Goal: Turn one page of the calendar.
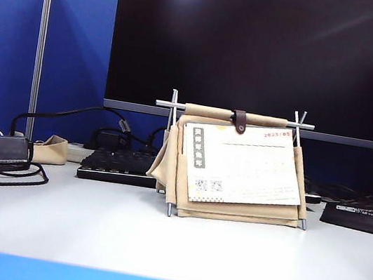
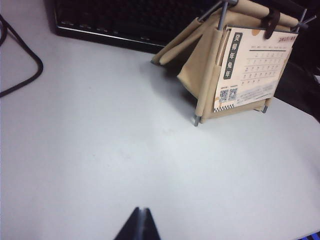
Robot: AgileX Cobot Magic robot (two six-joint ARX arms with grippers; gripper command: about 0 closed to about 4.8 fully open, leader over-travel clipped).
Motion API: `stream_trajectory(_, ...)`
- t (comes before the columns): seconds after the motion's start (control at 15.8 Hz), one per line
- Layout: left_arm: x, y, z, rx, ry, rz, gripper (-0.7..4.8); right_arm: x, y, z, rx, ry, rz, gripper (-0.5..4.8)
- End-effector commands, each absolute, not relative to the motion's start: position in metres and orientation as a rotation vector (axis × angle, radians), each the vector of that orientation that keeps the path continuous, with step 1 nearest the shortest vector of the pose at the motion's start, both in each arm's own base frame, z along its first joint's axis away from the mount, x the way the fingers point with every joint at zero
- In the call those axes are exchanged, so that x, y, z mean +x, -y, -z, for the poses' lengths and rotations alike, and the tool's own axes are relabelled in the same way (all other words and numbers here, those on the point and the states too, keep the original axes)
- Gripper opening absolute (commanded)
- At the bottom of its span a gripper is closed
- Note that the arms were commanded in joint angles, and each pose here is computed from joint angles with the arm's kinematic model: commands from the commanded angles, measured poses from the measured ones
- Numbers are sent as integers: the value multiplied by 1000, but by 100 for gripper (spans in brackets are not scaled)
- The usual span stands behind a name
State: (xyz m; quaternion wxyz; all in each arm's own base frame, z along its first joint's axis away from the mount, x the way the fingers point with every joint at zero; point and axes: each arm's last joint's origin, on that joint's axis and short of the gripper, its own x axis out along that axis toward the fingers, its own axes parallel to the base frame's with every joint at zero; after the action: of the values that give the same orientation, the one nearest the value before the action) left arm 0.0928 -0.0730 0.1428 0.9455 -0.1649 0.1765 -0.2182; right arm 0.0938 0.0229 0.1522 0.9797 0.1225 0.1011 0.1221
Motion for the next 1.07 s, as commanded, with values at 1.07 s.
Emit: stream_trajectory(1.07,90,77,-144,-296,-388,607,-1,92,-23,-201,272,107,-307,65)
